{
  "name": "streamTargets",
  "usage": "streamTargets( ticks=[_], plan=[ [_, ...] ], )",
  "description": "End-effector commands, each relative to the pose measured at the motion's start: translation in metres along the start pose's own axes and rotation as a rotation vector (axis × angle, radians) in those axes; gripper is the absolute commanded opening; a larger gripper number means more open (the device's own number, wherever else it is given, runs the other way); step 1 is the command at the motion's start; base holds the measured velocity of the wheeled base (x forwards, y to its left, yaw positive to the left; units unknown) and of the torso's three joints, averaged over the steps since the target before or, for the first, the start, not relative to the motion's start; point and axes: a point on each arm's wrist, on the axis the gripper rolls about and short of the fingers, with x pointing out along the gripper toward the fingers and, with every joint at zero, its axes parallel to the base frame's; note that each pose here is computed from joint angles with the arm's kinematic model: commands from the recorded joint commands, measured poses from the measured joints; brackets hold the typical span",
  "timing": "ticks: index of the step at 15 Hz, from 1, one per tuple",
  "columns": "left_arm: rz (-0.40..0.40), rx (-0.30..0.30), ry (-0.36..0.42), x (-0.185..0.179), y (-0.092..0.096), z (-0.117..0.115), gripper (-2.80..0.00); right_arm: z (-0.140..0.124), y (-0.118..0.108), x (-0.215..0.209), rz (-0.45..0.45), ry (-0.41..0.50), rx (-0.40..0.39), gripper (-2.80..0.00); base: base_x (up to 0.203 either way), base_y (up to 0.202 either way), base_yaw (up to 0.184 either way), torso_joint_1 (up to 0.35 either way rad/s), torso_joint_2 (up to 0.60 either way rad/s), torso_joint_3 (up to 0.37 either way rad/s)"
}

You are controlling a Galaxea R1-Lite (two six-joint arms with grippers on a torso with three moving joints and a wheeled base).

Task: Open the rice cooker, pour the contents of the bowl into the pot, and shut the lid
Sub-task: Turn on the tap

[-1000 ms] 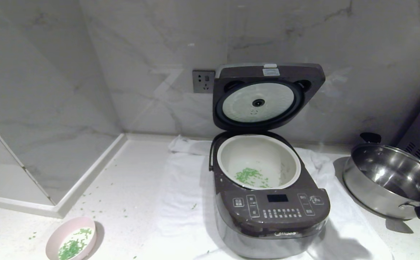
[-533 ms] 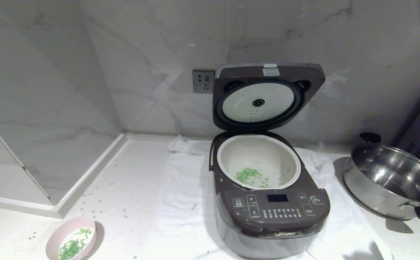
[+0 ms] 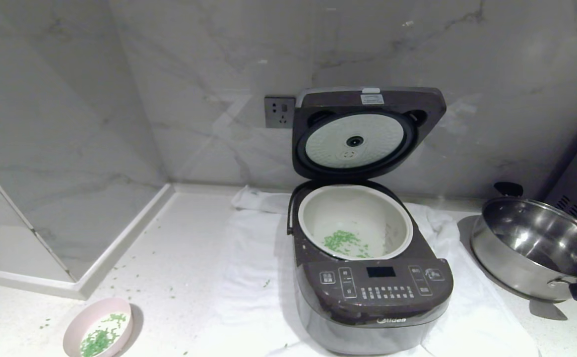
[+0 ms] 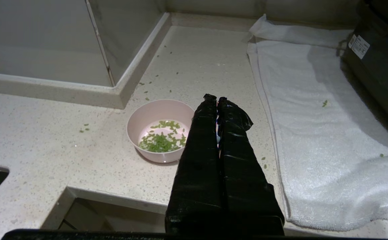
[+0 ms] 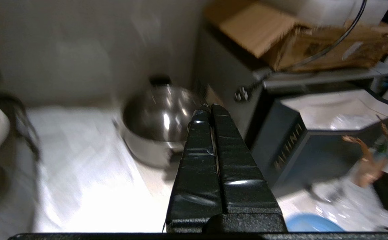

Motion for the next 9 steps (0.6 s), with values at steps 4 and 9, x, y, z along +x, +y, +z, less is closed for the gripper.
streamTargets(
  ticks=[4,9],
  plan=[
    [-0.001,-0.001,-0.001,0.0,0.0,0.0,-2.8,0.014,-0.008,-0.021,0.147,-0.19,0.115,-2.8,0.0,0.0,0.0,0.0,0.0,0.0],
    [0.001,-0.001,-0.002,0.0,0.0,0.0,-2.8,0.012,-0.024,-0.025,0.305,-0.242,0.089,-2.8,0.0,0.0,0.0,0.0,0.0,0.0]
  ],
)
